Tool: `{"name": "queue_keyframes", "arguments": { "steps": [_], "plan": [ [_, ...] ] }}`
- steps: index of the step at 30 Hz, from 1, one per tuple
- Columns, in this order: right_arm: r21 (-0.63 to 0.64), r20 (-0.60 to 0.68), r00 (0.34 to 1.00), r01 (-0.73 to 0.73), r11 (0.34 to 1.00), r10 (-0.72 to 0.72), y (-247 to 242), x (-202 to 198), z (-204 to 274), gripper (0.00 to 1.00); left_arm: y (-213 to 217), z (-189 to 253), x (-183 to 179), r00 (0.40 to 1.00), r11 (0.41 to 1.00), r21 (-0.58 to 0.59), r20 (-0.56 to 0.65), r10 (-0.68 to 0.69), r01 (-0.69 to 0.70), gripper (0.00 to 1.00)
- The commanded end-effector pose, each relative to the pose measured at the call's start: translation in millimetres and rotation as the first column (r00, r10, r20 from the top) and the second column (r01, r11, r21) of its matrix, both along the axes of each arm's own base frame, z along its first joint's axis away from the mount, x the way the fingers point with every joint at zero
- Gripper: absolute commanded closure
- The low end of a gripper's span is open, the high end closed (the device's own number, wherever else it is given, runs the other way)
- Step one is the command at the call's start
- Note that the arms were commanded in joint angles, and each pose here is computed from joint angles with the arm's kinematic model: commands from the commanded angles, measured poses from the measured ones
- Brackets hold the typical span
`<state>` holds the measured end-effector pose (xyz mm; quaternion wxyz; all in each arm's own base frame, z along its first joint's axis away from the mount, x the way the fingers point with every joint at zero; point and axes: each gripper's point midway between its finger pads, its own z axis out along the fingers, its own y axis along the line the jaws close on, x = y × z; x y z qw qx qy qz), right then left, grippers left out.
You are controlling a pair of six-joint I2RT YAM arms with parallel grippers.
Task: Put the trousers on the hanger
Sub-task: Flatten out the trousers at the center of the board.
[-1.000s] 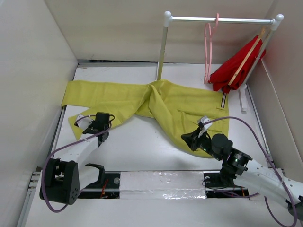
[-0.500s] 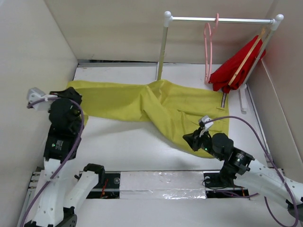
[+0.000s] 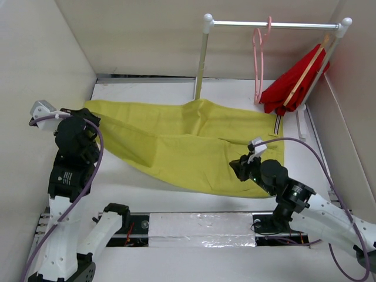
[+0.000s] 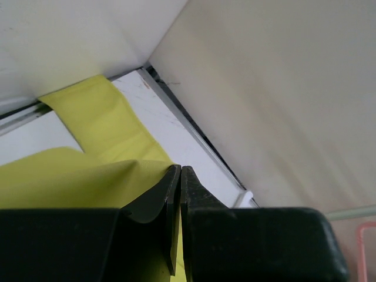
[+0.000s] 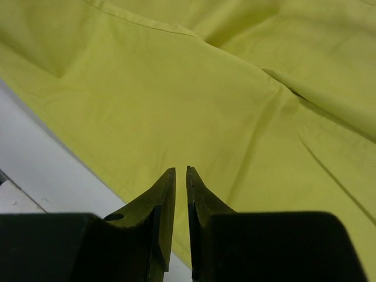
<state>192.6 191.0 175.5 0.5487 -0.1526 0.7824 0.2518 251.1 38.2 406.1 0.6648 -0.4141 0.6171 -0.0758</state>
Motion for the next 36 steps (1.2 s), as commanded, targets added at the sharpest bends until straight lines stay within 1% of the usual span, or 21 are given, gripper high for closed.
{"name": "queue_keyframes", "arguments": {
  "steps": [1,7,11,12,14,16,17,18,19,20,21,22,23,24,25,28,29,30,34,35,36],
  "plan": [
    [0.005,0.032,0.995,0.091,0.996,-0.091,-9.4,20.6,16.3,0.79,15.1,-4.6,8.2,0.995,0.994,0.068,-0.041,0.093,-0.090,1.00],
    [0.001,0.004,0.996,0.093,0.996,-0.093,-12.7,29.7,5.7,0.77,27.7,-67.5,56.0,0.964,0.976,0.142,-0.182,0.192,-0.167,1.00],
    [0.015,0.013,0.993,0.121,0.993,-0.121,-22.9,33.2,2.4,0.77,43.4,-100.1,92.7,0.935,0.973,0.143,-0.284,0.213,-0.179,1.00],
    [0.022,0.011,0.993,0.114,0.993,-0.114,-22.6,33.0,2.4,0.77,48.2,-113.9,106.8,0.922,0.972,0.151,-0.319,0.221,-0.181,1.00],
    [0.023,0.007,0.993,0.119,0.993,-0.120,-24.5,34.4,-1.4,0.77,64.9,-119.1,117.7,0.904,0.964,0.154,-0.341,0.259,-0.218,1.00],
    [0.023,-0.002,0.992,0.124,0.992,-0.124,-25.9,37.0,-4.4,0.77,76.9,-143.2,133.3,0.866,0.957,0.174,-0.412,0.284,-0.232,1.00],
    [0.023,-0.006,0.993,0.118,0.993,-0.118,-24.9,36.6,-5.6,0.76,84.3,-142.6,142.0,0.861,0.957,0.172,-0.420,0.286,-0.234,1.00],
    [0.027,-0.005,0.994,0.112,0.993,-0.112,-23.6,36.4,-5.4,0.76,88.0,-166.5,153.6,0.826,0.958,0.193,-0.489,0.279,-0.210,1.00],
    [0.027,-0.006,0.994,0.106,0.994,-0.106,-22.8,35.9,-5.5,0.76,89.0,-173.9,159.1,0.808,0.958,0.201,-0.518,0.281,-0.204,1.00],
    [0.029,-0.004,0.995,0.103,0.994,-0.103,-22.7,35.0,-4.6,0.76,91.1,-171.7,168.5,0.801,0.956,0.208,-0.524,0.289,-0.209,0.99],
    [0.034,-0.002,0.996,0.094,0.995,-0.094,-21.5,34.1,-2.7,0.75,89.4,-197.2,181.6,0.765,0.962,0.229,-0.590,0.257,-0.147,0.92],
    [0.040,0.001,0.996,0.087,0.995,-0.087,-20.6,33.0,-1.1,0.75,87.7,-205.1,187.7,0.748,0.966,0.222,-0.617,0.242,-0.129,0.89],
    [0.050,0.012,0.996,0.083,0.995,-0.083,-20.7,32.1,2.8,0.75,86.0,-199.8,198.9,0.752,0.970,0.210,-0.619,0.226,-0.118,0.80],
    [0.058,0.017,0.996,0.081,0.995,-0.082,-20.4,31.9,4.8,0.75,82.3,-216.9,206.7,0.730,0.977,0.199,-0.656,0.193,-0.080,0.75],
    [0.064,0.022,0.997,0.069,0.996,-0.070,-18.2,29.7,6.0,0.75,74.8,-217.7,212.2,0.729,0.980,0.197,-0.665,0.161,-0.037,0.71],
    [0.072,0.033,0.998,0.054,0.996,-0.056,-16.1,27.1,9.2,0.74,63.8,-204.9,219.8,0.766,0.977,0.211,-0.630,0.128,0.010,0.48],
    [0.068,0.038,0.998,0.054,0.996,-0.056,-16.4,27.5,9.5,0.74,60.7,-206.5,218.0,0.774,0.979,0.203,-0.623,0.108,0.027,0.37],
    [0.069,0.039,0.998,0.042,0.997,-0.044,-13.4,26.0,9.0,0.74,59.2,-192.9,217.7,0.803,0.979,0.201,-0.587,0.100,0.025,0.35],
    [0.061,0.048,0.998,0.032,0.998,-0.035,-11.6,27.2,7.7,0.73,60.2,-188.6,201.3,0.823,0.988,0.152,-0.563,0.075,0.014,0.34],
    [0.059,0.050,0.998,0.027,0.998,-0.030,-11.1,26.8,7.7,0.73,56.0,-204.0,192.1,0.812,0.993,0.121,-0.581,0.058,0.015,0.36],
    [0.060,0.056,0.998,0.021,0.998,-0.025,-10.2,26.8,8.7,0.73,53.6,-194.7,185.3,0.834,0.994,0.111,-0.549,0.051,0.013,0.37]
  ]
}}
